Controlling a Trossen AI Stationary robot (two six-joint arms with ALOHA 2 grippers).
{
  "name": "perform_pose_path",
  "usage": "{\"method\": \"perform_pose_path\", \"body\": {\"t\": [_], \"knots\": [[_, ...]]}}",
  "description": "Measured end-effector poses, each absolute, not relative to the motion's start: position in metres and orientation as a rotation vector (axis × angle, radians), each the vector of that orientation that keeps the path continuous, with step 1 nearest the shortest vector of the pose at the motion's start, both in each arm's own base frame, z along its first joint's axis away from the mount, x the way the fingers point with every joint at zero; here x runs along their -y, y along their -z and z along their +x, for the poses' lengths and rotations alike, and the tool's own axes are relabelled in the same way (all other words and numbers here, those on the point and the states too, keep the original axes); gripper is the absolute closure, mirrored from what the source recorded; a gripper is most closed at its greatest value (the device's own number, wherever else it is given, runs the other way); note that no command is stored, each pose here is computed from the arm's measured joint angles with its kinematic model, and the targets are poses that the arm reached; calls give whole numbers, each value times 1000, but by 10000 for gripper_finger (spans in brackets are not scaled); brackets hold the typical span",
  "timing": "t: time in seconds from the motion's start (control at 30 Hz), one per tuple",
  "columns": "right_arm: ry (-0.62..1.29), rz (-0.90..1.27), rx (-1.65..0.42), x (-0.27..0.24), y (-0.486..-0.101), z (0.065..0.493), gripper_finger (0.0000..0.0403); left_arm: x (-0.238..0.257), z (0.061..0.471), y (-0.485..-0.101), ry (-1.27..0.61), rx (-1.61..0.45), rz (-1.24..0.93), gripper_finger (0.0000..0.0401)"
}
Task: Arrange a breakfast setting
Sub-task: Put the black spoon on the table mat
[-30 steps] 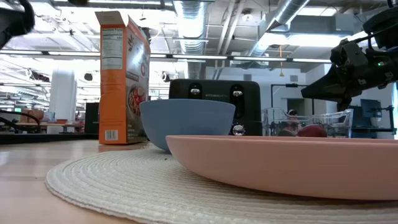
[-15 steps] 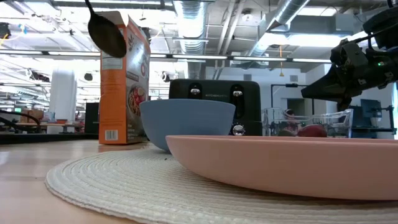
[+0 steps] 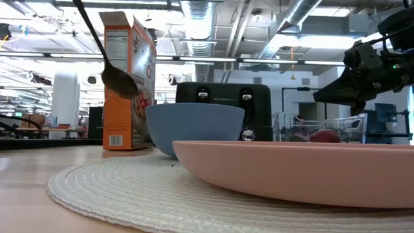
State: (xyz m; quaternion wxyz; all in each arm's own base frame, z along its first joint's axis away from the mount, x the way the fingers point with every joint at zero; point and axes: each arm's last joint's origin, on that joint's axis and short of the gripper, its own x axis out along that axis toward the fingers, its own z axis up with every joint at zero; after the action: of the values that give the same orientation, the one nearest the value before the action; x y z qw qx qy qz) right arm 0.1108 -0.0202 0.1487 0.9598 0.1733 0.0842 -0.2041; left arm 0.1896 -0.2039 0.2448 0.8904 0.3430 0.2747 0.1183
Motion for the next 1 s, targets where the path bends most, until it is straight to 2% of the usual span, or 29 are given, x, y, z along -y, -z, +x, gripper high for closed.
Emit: {"method": "perform_pose_path", "body": {"t": [0.3,1.0], "knots": [[414,351,-171,20,-149,111,312,195,218,-237,-315,-585,633,401],[413,351,-168,20,-149,111,312,187,248,-205,-368,-673,551,401]]}}
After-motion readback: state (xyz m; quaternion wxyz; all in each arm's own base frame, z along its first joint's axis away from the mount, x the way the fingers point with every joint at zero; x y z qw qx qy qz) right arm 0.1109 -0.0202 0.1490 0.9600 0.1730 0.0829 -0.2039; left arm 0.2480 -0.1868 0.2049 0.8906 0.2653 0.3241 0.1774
